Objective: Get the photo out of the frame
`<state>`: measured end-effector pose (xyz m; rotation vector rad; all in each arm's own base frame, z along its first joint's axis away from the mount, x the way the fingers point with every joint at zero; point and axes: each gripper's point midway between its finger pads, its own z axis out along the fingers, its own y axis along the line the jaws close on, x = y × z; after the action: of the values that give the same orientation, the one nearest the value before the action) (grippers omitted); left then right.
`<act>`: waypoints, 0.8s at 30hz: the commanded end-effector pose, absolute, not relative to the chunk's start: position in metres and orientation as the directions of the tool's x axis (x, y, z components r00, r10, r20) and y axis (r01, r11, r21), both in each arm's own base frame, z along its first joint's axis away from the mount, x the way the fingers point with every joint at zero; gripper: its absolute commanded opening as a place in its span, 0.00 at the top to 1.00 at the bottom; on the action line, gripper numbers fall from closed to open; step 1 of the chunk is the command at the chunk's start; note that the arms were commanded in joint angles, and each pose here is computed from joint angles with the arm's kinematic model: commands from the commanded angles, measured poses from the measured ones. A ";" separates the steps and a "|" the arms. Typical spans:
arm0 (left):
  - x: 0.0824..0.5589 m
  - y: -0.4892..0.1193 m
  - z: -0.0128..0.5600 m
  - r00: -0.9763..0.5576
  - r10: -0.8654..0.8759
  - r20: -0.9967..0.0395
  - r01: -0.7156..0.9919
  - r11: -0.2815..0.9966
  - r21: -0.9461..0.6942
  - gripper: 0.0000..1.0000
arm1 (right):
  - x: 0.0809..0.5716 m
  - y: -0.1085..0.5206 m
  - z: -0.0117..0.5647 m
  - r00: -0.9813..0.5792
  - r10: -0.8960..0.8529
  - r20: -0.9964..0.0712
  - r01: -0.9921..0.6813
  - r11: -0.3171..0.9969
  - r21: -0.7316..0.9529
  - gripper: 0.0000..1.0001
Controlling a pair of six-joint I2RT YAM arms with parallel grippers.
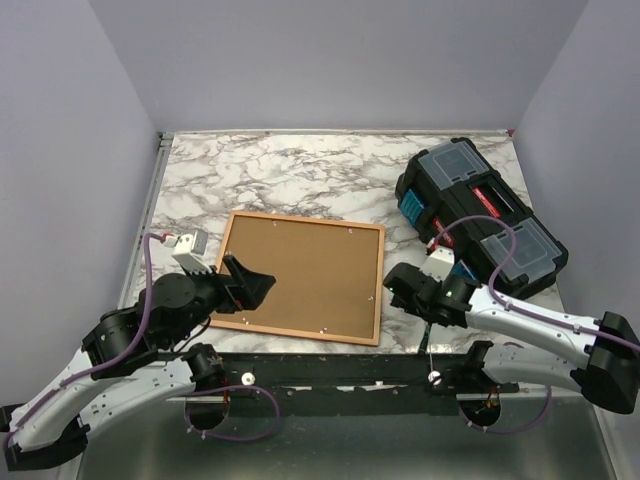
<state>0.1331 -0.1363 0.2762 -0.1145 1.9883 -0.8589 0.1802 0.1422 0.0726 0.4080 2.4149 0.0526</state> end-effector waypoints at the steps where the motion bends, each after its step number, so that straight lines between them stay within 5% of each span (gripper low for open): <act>1: 0.129 -0.151 0.266 -0.599 -0.374 -0.708 0.280 0.731 -0.623 0.05 | 0.148 0.134 0.057 -0.788 0.356 -0.503 0.327 0.933 0.148 0.47; 12: 0.133 -0.165 0.262 -0.604 -0.360 -0.711 0.304 0.720 -0.624 0.05 | 0.093 0.118 0.035 -0.889 0.359 -0.285 0.364 0.931 0.037 0.48; 24: 0.130 -0.162 0.259 -0.611 -0.358 -0.706 0.305 0.716 -0.628 0.05 | 0.101 0.108 0.024 -0.849 0.407 -0.338 0.439 0.898 -0.022 0.45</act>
<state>0.1340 -0.1623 0.2552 -0.0560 2.0375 -0.9023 0.0984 0.1164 0.0280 0.5635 2.7747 -0.0817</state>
